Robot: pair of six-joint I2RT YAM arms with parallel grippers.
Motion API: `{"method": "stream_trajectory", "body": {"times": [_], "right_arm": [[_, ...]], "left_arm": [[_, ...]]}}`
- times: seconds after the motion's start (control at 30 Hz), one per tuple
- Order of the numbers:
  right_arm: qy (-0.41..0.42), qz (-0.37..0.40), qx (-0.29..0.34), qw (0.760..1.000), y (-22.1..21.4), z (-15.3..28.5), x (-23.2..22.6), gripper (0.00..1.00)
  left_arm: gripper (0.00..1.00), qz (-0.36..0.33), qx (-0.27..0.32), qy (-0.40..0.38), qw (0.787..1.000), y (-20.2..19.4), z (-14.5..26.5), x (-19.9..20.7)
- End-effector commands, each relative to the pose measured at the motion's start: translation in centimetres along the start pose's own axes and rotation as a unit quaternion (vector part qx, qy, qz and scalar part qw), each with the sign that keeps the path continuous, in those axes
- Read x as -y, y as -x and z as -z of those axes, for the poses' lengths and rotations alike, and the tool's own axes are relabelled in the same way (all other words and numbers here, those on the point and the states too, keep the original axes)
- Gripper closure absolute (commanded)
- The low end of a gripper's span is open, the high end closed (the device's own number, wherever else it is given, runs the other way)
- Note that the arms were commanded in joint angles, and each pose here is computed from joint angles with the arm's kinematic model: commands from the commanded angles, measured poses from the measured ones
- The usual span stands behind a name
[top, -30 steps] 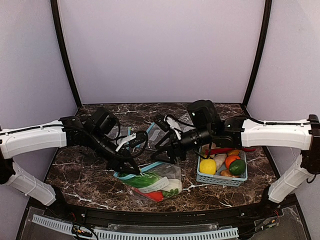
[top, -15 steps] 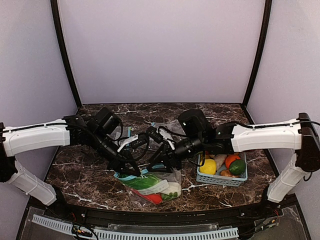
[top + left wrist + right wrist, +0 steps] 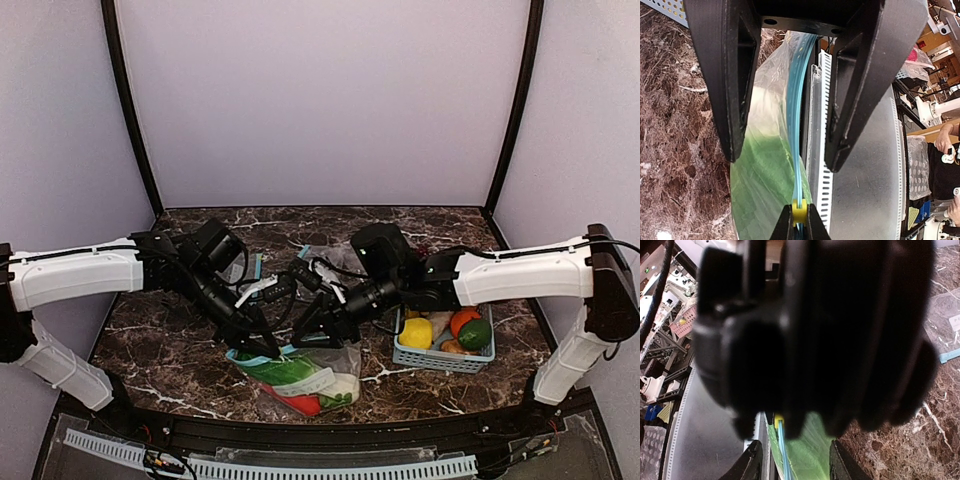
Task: Place the food in the zip-top bag and seal the zipper
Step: Hold the zipper food storage bag at the center of the board.
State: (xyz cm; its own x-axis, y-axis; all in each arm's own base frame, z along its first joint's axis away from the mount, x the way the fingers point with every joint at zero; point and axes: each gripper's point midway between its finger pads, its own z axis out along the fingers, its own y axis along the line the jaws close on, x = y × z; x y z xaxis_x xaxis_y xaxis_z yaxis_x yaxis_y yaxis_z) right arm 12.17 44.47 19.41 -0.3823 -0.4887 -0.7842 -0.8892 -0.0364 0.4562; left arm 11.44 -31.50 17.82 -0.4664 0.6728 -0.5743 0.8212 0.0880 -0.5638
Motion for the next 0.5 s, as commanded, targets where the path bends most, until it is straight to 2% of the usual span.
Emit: {"method": "stream_trajectory", "body": {"times": [0.0,0.1,0.27,0.37,0.47], "right_arm": [[0.0,-0.019,-0.021,1.0,-2.2,-0.6,0.2,0.54],[-0.011,-0.021,-0.015,1.0,-2.3,0.0,0.2,0.48],[-0.016,-0.031,-0.01,0.999,-2.8,0.7,-0.2,0.46],[-0.011,-0.038,-0.012,0.999,-3.1,0.8,-0.4,0.47],[-0.007,-0.031,-0.002,1.0,-2.4,0.7,-0.6,0.54]], "left_arm": [[0.99,-0.033,0.028,-0.039,0.998,1.9,0.5,1.9],[0.99,-0.027,0.027,-0.047,0.998,1.4,0.4,2.0],[0.99,-0.018,0.036,-0.054,0.998,1.1,0.6,2.0],[0.99,-0.019,0.039,-0.053,0.998,1.2,0.6,2.0],[0.99,-0.019,0.038,-0.056,0.998,1.2,0.6,2.0]]}}
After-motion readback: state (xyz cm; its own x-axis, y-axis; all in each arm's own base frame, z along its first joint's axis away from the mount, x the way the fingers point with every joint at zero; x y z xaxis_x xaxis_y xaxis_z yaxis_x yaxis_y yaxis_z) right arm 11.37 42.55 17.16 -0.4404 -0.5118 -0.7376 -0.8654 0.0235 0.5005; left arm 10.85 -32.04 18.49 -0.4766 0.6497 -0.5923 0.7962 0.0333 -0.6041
